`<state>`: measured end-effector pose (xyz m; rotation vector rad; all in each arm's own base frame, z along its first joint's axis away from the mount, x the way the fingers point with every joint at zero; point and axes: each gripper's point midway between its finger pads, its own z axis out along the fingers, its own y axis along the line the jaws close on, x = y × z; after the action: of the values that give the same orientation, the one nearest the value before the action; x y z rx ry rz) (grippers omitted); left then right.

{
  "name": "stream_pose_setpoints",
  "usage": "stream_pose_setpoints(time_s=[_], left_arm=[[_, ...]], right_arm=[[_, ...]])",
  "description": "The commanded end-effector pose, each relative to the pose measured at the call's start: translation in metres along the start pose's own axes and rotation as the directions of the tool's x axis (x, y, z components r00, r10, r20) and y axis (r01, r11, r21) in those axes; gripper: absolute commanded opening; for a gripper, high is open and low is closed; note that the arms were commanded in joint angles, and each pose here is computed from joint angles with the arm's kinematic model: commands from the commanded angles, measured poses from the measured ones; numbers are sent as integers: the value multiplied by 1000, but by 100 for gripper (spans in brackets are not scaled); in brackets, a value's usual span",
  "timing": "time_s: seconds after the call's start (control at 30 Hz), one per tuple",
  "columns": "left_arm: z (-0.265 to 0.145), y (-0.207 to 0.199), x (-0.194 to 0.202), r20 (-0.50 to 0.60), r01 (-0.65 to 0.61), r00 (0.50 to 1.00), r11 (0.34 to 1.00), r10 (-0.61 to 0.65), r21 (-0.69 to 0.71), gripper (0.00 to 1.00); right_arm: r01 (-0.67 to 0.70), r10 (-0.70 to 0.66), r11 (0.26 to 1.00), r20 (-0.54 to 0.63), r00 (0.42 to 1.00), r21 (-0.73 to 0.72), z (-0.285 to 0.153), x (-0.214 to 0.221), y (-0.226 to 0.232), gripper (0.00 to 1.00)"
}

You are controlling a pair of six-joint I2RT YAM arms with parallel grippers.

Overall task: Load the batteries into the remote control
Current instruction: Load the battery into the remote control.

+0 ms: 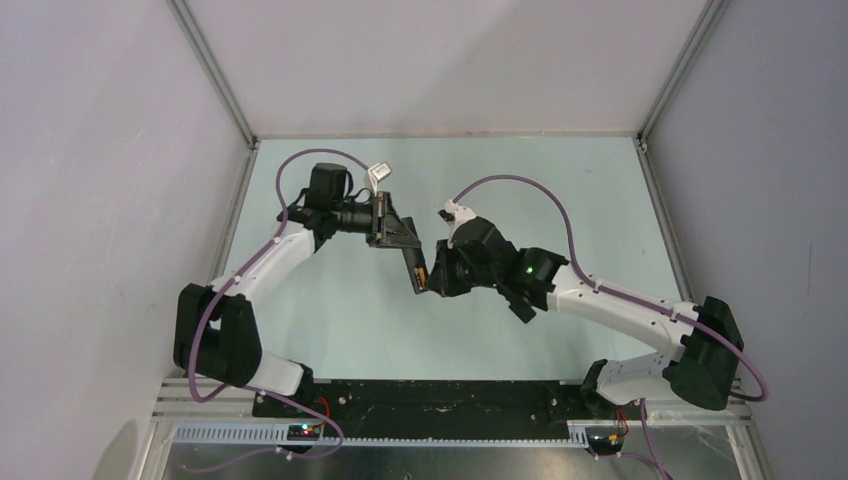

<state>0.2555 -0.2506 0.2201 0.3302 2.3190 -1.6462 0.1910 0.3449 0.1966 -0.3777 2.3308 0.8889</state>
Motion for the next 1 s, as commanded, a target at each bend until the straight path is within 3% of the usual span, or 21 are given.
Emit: stream_pose_setpoints(time_s=[0.0, 0.13, 0.27, 0.43, 0.6, 0.8, 0.97], left_arm=[[-12, -47, 4, -19, -54, 998, 993, 56, 104, 0], [-14, -50, 1, 7, -103, 995, 990, 103, 92, 0], [-16, -50, -1, 33, -159, 987, 985, 157, 73, 0], [-22, -55, 1, 68, -254, 966, 966, 250, 50, 0], [-35, -72, 6, 123, -402, 910, 915, 396, 29, 0], [-49, -96, 30, 136, -523, 850, 847, 510, 97, 0], [-56, -108, 47, 128, -550, 835, 820, 535, 158, 0]], right_arm=[[-29, 30, 999, 41, 999, -35, -19, -19, 9, 0], [-15, 24, 994, 83, 996, -110, -45, -30, 24, 1], [19, 13, 980, 160, 987, -200, -80, -45, 41, 14], [35, 5, 984, 221, 975, -177, -98, -54, 35, 24], [57, -19, 987, 239, 971, -151, -103, -51, 26, 48], [212, -149, 929, 220, 964, -303, -101, -34, 56, 79], [280, -200, 856, 221, 954, -434, -98, -26, 89, 82]])
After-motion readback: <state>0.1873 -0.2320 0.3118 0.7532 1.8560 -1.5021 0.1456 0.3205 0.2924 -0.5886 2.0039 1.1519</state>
